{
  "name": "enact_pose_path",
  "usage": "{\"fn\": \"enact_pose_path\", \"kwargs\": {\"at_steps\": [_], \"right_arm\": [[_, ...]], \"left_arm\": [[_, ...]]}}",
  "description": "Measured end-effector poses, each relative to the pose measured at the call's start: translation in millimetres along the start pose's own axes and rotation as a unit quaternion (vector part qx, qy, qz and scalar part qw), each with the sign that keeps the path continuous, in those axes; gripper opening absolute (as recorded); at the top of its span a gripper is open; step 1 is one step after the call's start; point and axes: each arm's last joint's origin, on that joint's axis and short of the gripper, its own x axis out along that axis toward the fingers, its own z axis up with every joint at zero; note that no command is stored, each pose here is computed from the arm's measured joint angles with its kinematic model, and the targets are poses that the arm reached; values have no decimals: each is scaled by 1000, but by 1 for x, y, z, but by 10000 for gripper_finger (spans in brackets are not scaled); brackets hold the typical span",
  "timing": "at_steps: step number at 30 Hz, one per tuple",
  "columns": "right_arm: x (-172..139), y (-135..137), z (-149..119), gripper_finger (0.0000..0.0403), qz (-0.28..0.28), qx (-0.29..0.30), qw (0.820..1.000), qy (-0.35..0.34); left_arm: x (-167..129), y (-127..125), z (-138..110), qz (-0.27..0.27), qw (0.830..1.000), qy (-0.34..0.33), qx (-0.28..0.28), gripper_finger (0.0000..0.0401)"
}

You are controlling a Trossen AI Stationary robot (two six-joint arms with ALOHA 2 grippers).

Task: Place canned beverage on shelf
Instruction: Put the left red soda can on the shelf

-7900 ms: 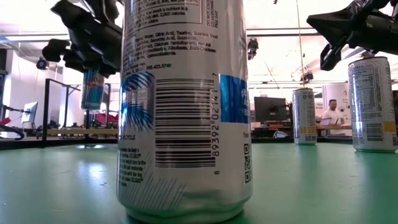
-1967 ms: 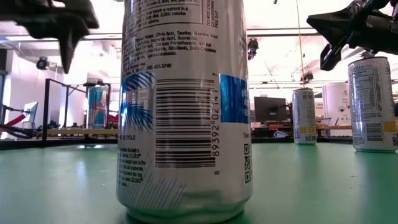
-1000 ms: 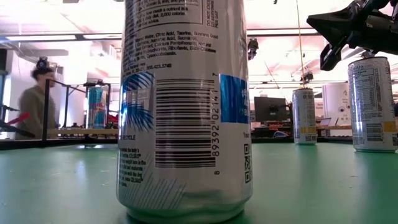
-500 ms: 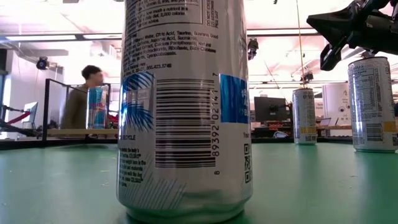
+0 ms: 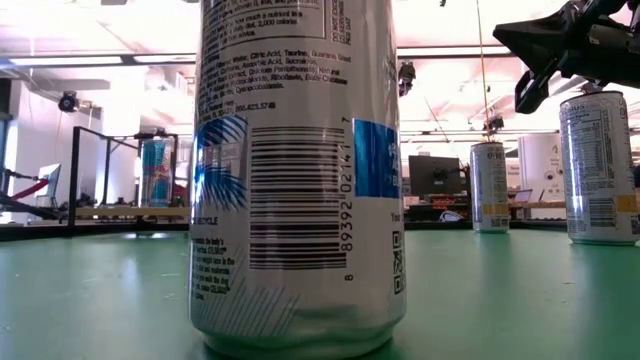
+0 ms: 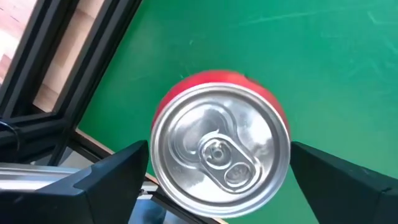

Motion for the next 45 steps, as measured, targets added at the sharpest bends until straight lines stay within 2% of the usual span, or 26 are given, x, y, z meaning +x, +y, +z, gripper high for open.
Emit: {"fn": "enact_pose_path", "kwargs": {"at_steps": [11, 19, 35, 45], "right_arm": [[0, 0, 0, 13, 0, 0, 1000, 0], [0, 0, 0, 13, 0, 0, 1000, 0], [0, 0, 0, 13, 0, 0, 1000, 0], [0, 0, 0, 13, 0, 0, 1000, 0]], "left_arm": [[12, -2, -9, 3, 1000, -8, 0, 260], [12, -2, -7, 3, 1000, -17, 0, 259], [-4, -1, 0, 6, 999, -33, 37, 307], [-4, -1, -1, 6, 999, -30, 34, 370]]}}
